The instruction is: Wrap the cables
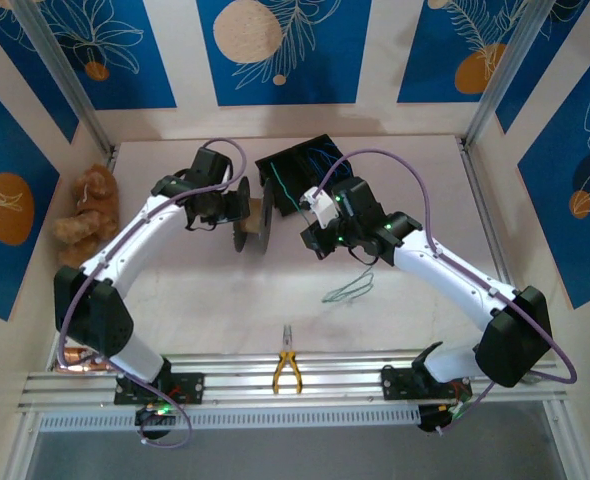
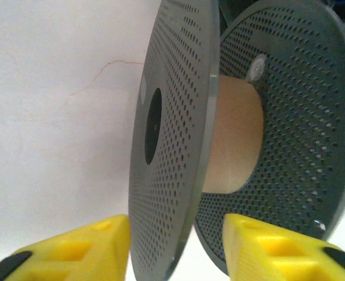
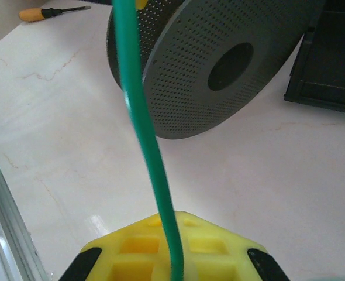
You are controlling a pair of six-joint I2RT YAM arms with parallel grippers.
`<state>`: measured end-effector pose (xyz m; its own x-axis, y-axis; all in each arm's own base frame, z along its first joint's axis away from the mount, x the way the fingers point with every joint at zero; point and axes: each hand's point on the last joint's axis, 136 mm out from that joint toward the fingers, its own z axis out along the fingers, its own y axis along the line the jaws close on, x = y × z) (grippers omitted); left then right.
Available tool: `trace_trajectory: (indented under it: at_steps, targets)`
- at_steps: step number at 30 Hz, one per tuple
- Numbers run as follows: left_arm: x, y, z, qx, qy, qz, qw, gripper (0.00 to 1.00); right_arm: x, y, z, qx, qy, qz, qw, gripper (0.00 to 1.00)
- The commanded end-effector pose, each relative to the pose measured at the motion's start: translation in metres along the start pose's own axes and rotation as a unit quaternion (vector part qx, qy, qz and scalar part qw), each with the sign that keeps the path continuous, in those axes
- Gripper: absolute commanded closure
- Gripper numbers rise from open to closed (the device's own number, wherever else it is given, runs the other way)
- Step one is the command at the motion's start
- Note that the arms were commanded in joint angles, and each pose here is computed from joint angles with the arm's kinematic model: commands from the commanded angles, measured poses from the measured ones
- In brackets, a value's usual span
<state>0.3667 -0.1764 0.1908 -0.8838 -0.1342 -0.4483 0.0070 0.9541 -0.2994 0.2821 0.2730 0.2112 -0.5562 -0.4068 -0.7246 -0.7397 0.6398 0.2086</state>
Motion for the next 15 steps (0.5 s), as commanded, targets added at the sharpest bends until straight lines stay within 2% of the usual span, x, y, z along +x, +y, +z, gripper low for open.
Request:
trace_trajectory:
  at_steps: [1,3,5,11,15]
  targets:
    - [-0.003,-0.004,0.009,0.002,0.006,-0.013,1.000,0.69,0.001,0.001,-0.001,0.011,0.007,-0.016,1.000,1.00]
    - [-0.001,-0.004,0.015,0.003,0.010,-0.024,1.000,0.82,0.005,0.000,0.002,0.018,0.014,-0.022,1.000,1.00]
    - [0.000,-0.005,0.017,0.005,0.013,-0.039,0.999,0.82,0.009,0.000,0.003,0.022,0.019,-0.025,0.999,1.00]
    - [0.003,-0.021,0.018,0.043,0.022,-0.092,0.995,0.57,0.017,0.000,0.014,0.033,0.033,-0.033,0.998,1.00]
    - [-0.001,-0.027,0.010,0.059,0.011,-0.104,0.993,0.50,0.025,0.004,0.027,0.042,0.048,-0.046,0.997,1.00]
